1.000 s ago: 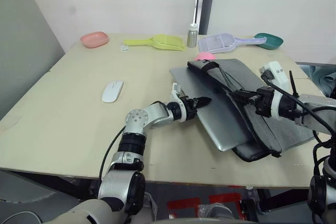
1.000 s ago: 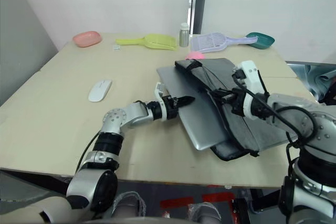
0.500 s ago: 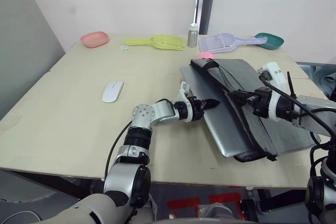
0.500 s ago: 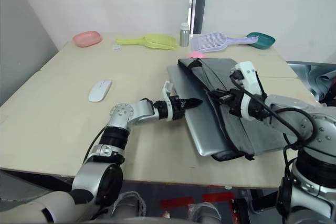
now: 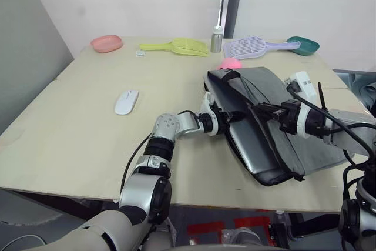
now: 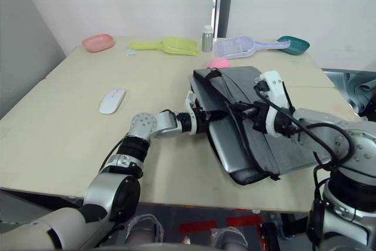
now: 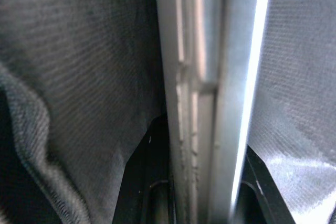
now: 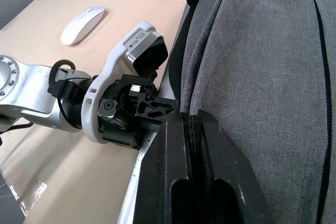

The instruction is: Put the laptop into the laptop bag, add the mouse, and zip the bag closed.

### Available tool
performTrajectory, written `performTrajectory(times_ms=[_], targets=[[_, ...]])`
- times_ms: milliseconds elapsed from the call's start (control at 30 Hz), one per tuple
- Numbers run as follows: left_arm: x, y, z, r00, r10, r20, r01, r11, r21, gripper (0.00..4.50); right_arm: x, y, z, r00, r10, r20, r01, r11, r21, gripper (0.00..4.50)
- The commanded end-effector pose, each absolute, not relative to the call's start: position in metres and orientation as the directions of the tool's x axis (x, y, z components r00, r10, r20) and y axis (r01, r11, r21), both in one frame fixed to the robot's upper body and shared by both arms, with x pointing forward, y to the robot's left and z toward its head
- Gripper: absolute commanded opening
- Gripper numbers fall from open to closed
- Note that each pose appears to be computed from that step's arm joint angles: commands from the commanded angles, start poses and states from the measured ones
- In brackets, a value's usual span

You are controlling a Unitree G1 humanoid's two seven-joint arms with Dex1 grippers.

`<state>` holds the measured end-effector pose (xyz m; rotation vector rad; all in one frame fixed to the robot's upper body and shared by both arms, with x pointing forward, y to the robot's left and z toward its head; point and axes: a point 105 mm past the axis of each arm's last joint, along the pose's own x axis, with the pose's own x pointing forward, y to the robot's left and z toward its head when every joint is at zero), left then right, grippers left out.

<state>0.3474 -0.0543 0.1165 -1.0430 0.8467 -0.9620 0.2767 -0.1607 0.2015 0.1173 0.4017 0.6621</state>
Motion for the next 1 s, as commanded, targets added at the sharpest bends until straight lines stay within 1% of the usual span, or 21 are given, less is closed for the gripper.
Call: performTrajectory(times_ms=[33, 267, 400, 600, 867, 1000], targets=[[0.341, -0.088, 0.161, 0.296, -0.954, 0.058, 0.312, 0.039, -0.949, 0.4, 0.273, -0.159, 0.215, 0.73, 0.627, -0.272, -0.596, 0.779, 0.197, 0.01], [0.343, -0.1, 0.163, 0.323, -0.943, 0.074, 0.29, 0.024, -0.957, 0.4, 0.273, -0.157, 0.215, 0.727, 0.632, -0.268, -0.599, 0.775, 0.202, 0.01], [0.338, -0.11, 0.159, 0.312, -0.948, 0.063, 0.286, 0.031, -0.958, 0.4, 0.274, -0.156, 0.216, 0.723, 0.638, -0.266, -0.604, 0.77, 0.205, 0.01], [0.337, -0.112, 0.16, 0.305, -0.951, 0.058, 0.308, 0.041, -0.951, 0.4, 0.274, -0.156, 0.217, 0.724, 0.637, -0.264, -0.602, 0.771, 0.211, 0.01], [0.322, -0.119, 0.166, 0.227, -0.973, 0.052, 0.378, 0.039, -0.925, 0.4, 0.276, -0.156, 0.218, 0.726, 0.635, -0.264, -0.596, 0.773, 0.218, 0.01], [0.325, -0.121, 0.169, 0.25, -0.967, 0.038, 0.367, 0.058, -0.928, 0.4, 0.276, -0.156, 0.218, 0.727, 0.633, -0.266, -0.593, 0.774, 0.221, 0.01]])
